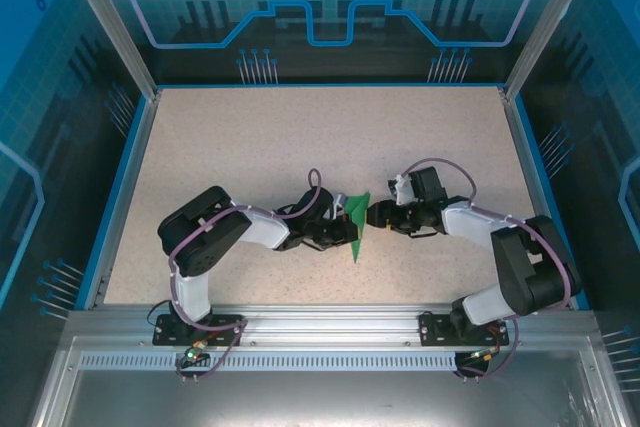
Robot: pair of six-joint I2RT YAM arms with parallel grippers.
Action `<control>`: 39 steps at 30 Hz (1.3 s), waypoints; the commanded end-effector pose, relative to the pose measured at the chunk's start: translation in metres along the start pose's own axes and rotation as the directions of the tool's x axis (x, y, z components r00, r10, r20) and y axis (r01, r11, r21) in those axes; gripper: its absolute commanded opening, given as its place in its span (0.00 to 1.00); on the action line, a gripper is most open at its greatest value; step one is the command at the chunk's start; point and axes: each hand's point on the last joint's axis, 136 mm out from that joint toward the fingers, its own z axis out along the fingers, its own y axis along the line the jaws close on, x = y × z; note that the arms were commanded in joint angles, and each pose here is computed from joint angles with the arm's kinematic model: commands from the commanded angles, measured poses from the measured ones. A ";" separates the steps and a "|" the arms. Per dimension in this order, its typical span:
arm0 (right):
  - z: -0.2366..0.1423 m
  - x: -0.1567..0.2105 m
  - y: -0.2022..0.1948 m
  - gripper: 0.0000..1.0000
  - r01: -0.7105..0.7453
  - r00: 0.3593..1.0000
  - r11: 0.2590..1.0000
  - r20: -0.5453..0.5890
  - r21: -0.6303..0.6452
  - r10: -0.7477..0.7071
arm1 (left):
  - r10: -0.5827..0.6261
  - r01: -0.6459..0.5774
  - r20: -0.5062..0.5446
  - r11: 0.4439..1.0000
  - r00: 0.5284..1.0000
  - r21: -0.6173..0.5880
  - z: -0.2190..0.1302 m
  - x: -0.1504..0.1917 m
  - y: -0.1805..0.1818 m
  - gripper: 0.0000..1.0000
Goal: Fold a paper plane with a square sheet of paper (fold left side to right side)
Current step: Fold the wing for the fifth time at the center of the table.
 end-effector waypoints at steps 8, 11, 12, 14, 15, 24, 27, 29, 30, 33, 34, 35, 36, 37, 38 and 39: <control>0.022 -0.021 0.014 0.53 0.009 1.000 1.000 0.015 -0.009 -0.008 | -0.042 0.042 0.009 0.998 0.999 0.053 -0.002 -0.001 0.003 0.00; 0.027 -0.022 0.014 0.51 -0.002 1.000 1.000 0.009 -0.010 0.002 | -0.042 0.042 0.008 0.997 0.999 0.060 -0.002 -0.001 0.001 0.00; 0.029 -0.023 0.015 0.49 -0.001 1.000 1.000 0.007 -0.011 0.001 | -0.042 0.042 0.006 0.997 0.999 0.060 -0.002 -0.001 0.001 0.00; 0.032 -0.023 0.014 0.48 -0.002 1.000 1.000 0.000 -0.010 0.002 | -0.042 0.041 0.007 0.997 0.999 0.062 -0.002 -0.001 0.001 0.00; 0.034 -0.024 0.015 0.47 -0.002 1.000 1.000 -0.003 -0.009 0.002 | -0.041 0.041 0.007 0.997 0.999 0.063 -0.002 -0.001 0.000 0.00; 0.044 -0.012 -0.006 0.44 -0.060 0.996 0.995 -0.067 0.077 0.065 | -0.048 0.047 0.012 0.997 0.999 0.060 -0.004 -0.002 0.001 0.06; 0.047 -0.008 -0.011 0.43 -0.070 0.993 0.993 -0.085 0.095 0.079 | -0.044 0.043 0.015 0.997 0.999 0.067 -0.006 -0.004 -0.002 0.09; 0.049 -0.006 -0.013 0.43 -0.075 0.992 0.992 -0.094 0.102 0.084 | -0.040 0.038 0.020 0.997 0.999 0.073 -0.009 -0.005 -0.005 0.11; 0.049 -0.005 -0.014 0.43 -0.077 0.991 0.991 -0.098 0.105 0.088 | -0.038 0.036 0.024 0.996 0.999 0.076 -0.010 -0.007 -0.007 0.14; 0.051 -0.004 -0.015 0.43 -0.081 0.990 0.991 -0.104 0.106 0.093 | -0.032 0.029 0.036 0.997 0.999 0.071 -0.017 -0.009 -0.009 0.22; 0.051 -0.004 -0.015 0.43 -0.081 0.990 0.991 -0.106 0.105 0.092 | -0.028 0.025 0.040 0.997 0.999 0.072 -0.020 -0.010 -0.010 0.24; 0.051 -0.004 -0.015 0.43 -0.081 0.990 0.991 -0.105 0.103 0.092 | -0.027 0.024 0.045 0.997 0.999 0.073 -0.022 -0.011 -0.011 0.26; 0.051 -0.004 -0.015 0.43 -0.082 0.990 0.991 -0.106 0.103 0.093 | -0.030 0.026 0.051 0.997 0.998 0.072 -0.026 -0.013 -0.010 0.27; 0.051 -0.004 -0.015 0.43 -0.080 0.990 0.991 -0.108 0.103 0.091 | -0.034 0.029 0.061 0.997 0.998 0.071 -0.030 -0.015 -0.009 0.29; 0.051 -0.004 -0.015 0.43 -0.080 0.990 0.991 -0.108 0.103 0.091 | -0.039 0.034 0.070 0.997 0.997 0.070 -0.033 -0.017 -0.007 0.31; 0.051 -0.004 -0.015 0.43 -0.080 0.990 0.992 -0.107 0.102 0.091 | -0.050 0.045 0.080 0.997 0.996 0.066 -0.037 -0.021 -0.004 0.32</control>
